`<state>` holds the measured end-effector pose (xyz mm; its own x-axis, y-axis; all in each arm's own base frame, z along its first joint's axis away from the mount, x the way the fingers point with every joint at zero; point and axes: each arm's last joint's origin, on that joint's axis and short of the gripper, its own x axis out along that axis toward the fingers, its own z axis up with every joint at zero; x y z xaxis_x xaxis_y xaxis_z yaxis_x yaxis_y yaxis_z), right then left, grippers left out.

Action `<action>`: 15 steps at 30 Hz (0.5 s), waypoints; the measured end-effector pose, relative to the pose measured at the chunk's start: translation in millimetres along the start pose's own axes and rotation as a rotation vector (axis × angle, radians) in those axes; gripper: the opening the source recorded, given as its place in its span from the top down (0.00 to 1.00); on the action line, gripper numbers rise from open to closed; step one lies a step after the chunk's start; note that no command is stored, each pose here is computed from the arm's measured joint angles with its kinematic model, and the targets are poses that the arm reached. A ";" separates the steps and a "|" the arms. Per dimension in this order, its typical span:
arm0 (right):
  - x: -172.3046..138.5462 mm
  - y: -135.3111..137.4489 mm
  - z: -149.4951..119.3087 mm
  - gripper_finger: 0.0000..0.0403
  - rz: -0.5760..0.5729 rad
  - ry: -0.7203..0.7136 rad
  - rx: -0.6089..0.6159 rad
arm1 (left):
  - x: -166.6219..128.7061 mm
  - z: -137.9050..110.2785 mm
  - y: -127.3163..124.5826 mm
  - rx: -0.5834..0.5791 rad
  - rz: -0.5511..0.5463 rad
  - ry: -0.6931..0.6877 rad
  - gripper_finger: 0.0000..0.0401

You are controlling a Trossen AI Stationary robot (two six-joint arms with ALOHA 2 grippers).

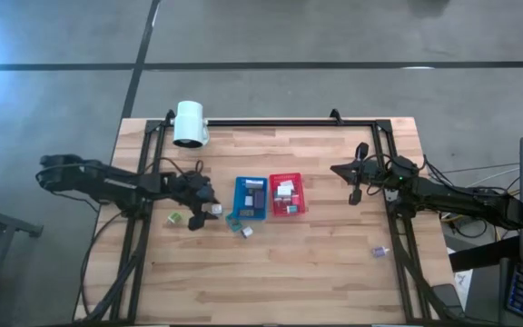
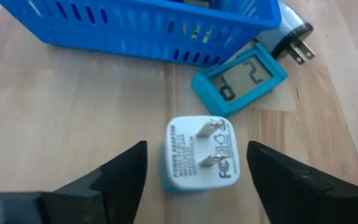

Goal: Pick & Place Office items
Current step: Put the light blue adaptor charger into the red bin

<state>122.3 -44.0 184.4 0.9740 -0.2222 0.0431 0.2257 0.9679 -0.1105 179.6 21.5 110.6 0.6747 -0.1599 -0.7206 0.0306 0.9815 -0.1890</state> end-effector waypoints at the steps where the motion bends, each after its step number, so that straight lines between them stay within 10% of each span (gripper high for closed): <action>1: 0.0 0.0 0.0 0.98 0.000 0.000 0.000 | 0.8 -0.6 0.0 -0.001 -0.008 0.006 0.35; 7: 0.0 0.0 0.1 0.98 0.000 -0.001 0.000 | 4.8 -1.7 0.3 0.022 -0.031 0.015 0.63; 15: -0.1 0.0 -0.2 0.98 0.000 0.000 -0.001 | -0.1 4.4 -0.9 0.068 -0.029 -0.041 0.64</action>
<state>122.2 -44.0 184.2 0.9740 -0.2225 0.0431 0.2260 0.9678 -0.1111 182.8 21.1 113.8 0.7022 -0.1849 -0.6876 0.0996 0.9817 -0.1623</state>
